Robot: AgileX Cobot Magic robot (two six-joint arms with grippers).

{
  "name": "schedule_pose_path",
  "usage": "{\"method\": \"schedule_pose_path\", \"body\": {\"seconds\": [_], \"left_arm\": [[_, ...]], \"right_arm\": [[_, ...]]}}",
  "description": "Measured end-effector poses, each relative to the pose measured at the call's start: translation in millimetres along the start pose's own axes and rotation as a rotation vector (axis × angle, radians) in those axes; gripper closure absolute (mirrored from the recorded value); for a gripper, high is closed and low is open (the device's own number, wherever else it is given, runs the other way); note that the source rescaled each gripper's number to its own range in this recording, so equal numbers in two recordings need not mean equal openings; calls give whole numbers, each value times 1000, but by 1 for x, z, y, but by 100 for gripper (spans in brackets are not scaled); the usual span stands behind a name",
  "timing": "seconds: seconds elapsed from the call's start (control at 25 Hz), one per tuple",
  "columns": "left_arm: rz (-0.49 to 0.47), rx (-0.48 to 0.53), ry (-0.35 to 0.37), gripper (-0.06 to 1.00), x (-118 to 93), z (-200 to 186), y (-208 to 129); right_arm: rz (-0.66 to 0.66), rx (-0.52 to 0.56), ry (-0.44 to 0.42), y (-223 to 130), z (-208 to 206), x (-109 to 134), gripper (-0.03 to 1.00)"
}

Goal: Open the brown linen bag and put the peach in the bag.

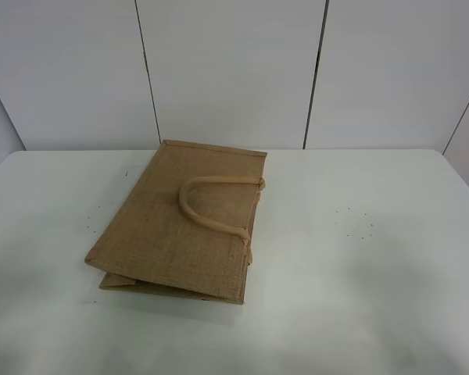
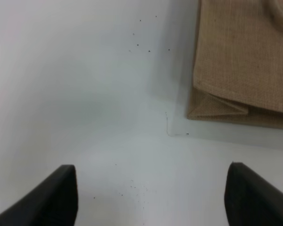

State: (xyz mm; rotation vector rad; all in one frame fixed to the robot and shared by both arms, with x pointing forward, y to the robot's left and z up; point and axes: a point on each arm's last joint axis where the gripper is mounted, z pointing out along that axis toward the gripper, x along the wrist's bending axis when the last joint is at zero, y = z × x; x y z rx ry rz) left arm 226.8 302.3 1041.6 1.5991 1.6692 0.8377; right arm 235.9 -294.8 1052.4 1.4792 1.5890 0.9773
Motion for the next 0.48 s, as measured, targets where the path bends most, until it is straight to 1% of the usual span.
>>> {"method": "schedule_pose_path", "body": {"seconds": [0.48], "left_arm": [[0,0,0,11,0,0,0]], "right_arm": [[0,0,0,0,0,0,-3]]}}
